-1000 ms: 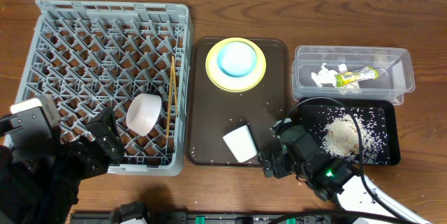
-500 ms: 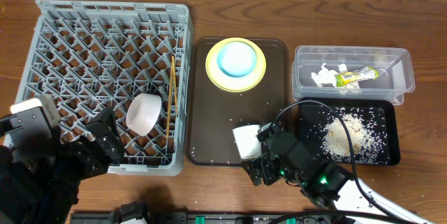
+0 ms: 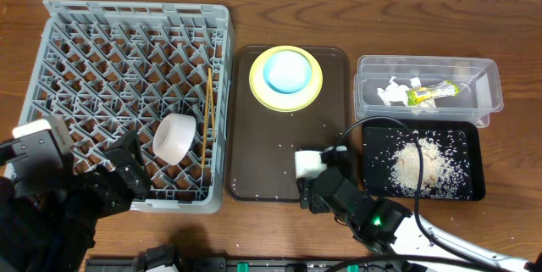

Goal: Sort waste into correct bins and load items into the dishwasher

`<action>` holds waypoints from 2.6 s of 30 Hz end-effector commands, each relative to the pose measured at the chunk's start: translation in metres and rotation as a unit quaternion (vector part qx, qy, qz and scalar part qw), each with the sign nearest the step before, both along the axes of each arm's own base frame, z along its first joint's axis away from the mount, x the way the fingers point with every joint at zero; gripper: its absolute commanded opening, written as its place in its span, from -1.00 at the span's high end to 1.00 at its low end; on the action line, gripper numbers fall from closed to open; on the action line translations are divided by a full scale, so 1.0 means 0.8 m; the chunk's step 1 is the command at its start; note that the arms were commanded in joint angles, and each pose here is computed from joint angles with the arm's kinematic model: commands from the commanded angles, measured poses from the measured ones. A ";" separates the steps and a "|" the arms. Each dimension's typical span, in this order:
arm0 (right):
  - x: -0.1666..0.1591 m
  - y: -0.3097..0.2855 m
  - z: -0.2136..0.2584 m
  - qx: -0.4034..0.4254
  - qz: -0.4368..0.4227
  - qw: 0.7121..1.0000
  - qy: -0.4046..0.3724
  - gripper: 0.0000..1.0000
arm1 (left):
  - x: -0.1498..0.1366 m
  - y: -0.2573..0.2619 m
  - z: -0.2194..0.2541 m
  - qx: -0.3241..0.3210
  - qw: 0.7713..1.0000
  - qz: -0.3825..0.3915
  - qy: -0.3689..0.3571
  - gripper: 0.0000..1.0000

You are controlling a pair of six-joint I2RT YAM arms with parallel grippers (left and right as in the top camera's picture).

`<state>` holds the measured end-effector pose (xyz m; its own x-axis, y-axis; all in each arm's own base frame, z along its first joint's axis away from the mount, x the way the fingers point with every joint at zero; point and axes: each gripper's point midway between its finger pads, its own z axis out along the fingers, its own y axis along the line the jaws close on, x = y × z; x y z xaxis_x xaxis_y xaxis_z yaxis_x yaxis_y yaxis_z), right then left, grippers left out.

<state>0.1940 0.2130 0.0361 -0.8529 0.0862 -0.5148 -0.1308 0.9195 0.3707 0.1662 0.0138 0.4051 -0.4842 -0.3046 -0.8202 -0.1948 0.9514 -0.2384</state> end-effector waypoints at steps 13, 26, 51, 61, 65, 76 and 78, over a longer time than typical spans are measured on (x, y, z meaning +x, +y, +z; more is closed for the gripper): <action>0.001 -0.011 -0.017 -0.003 -0.070 0.997 0.029 -0.53 | 0.000 0.002 0.003 -0.001 1.000 0.006 -0.004 -0.94; 0.008 0.022 0.004 0.011 0.031 0.999 -0.023 -0.50 | 0.000 0.002 0.003 -0.001 1.000 0.006 -0.004 -0.94; 0.012 0.075 0.007 0.111 0.017 0.994 0.004 -0.98 | 0.000 0.002 0.003 -0.001 1.000 0.006 -0.004 -0.94; 0.032 0.036 -0.019 0.066 -0.097 0.993 -0.008 -0.99 | 0.000 0.002 0.003 -0.001 1.000 0.006 -0.004 -0.94; 0.033 0.038 -0.030 0.061 -0.096 0.993 -0.004 -0.98 | 0.000 0.002 0.002 -0.001 1.000 0.006 -0.003 -0.94; 0.016 0.027 -0.028 0.047 -0.088 0.995 0.022 -0.99 | 0.000 0.002 0.002 -0.001 1.000 0.006 -0.003 -0.93; 0.017 0.019 -0.023 0.038 -0.095 0.995 0.015 -0.96 | 0.000 0.002 0.003 -0.001 1.000 0.006 -0.004 -0.94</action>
<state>0.2131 0.2364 0.0207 -0.8294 0.2744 -0.4866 0.0290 0.8910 0.4530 0.1662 0.0138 0.4051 -0.4842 -0.3046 -0.8202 -0.1948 0.9514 -0.2384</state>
